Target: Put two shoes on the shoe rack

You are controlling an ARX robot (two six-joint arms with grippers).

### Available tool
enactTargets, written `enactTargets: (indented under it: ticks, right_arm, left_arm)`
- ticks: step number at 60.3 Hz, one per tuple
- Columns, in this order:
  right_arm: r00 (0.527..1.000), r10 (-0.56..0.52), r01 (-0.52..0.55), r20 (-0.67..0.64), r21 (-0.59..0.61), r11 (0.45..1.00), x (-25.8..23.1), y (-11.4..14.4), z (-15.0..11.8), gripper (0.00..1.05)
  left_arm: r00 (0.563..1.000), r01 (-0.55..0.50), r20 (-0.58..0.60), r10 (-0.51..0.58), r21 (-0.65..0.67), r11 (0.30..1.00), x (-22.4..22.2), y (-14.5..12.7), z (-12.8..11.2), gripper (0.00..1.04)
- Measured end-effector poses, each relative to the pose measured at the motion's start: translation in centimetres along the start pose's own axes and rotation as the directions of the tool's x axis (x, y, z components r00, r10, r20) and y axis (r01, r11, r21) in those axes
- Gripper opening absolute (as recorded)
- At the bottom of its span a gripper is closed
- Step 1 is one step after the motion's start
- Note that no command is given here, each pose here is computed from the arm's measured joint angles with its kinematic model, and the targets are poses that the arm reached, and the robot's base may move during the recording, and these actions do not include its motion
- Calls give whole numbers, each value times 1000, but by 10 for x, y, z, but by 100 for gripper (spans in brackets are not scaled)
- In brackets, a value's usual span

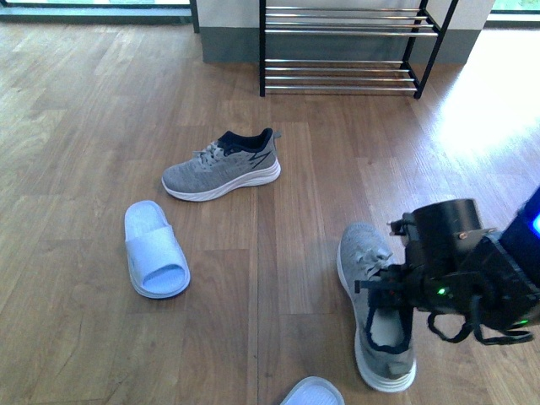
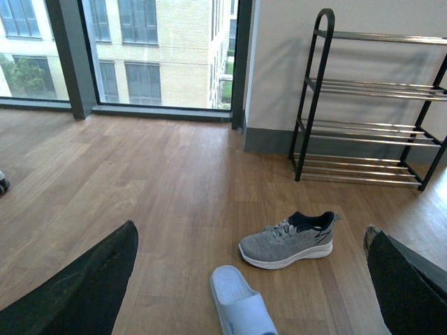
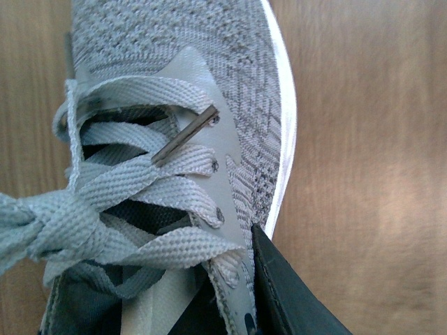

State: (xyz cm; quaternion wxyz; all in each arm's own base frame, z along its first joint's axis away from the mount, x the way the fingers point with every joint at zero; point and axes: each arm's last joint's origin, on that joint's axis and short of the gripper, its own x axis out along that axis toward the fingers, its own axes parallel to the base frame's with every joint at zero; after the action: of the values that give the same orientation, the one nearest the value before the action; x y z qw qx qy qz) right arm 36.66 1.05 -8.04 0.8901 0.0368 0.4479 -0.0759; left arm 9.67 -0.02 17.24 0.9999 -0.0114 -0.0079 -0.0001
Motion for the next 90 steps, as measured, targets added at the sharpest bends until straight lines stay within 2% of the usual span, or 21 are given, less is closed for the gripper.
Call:
enactTargets:
  ticks: [6,13,26,35,39,55,62,72,78,90]
  right_arm:
    - [993,23,-20,113,-35,999,-45,-14,29,1]
    - [955,31,-4,293,-91,996,-127,-36,63,1]
    - [901,45,17,432,-138,990,-224,-54,63,1]
    - [812,64,42,581,-168,985,-285,-61,65,1]
    - [769,61,59,636,-165,984,-307,-65,61,1]
    - [724,49,54,688,-128,990,-356,-79,17,1]
    - [681,35,73,731,-116,991,-369,-84,-3,1]
    - [651,-29,122,759,-66,990,-365,-90,-32,1]
    - [670,-35,121,742,-63,991,-352,-87,-50,1]
    - [666,-27,117,745,-69,991,-352,-86,-51,1]
  left_arm:
    - [1000,0,0,0,0,1000,0,0,0,95]
    - [1000,0,0,0,0,1000,0,0,0,95]
    - [1000,0,0,0,0,1000,0,0,0,95]
    - [1000,0,0,0,0,1000,0,0,0,95]
    - [1000,0,0,0,0,1000,0,0,0,95]
    - [1000,0,0,0,0,1000,0,0,0,95]
    - [1000,0,0,0,0,1000,0,0,0,95]
    - [1000,0,0,0,0,1000,0,0,0,95]
    - [1000,0,0,0,0,1000,0,0,0,95]
    - [1000,0,0,0,0,1000,0,0,0,95]
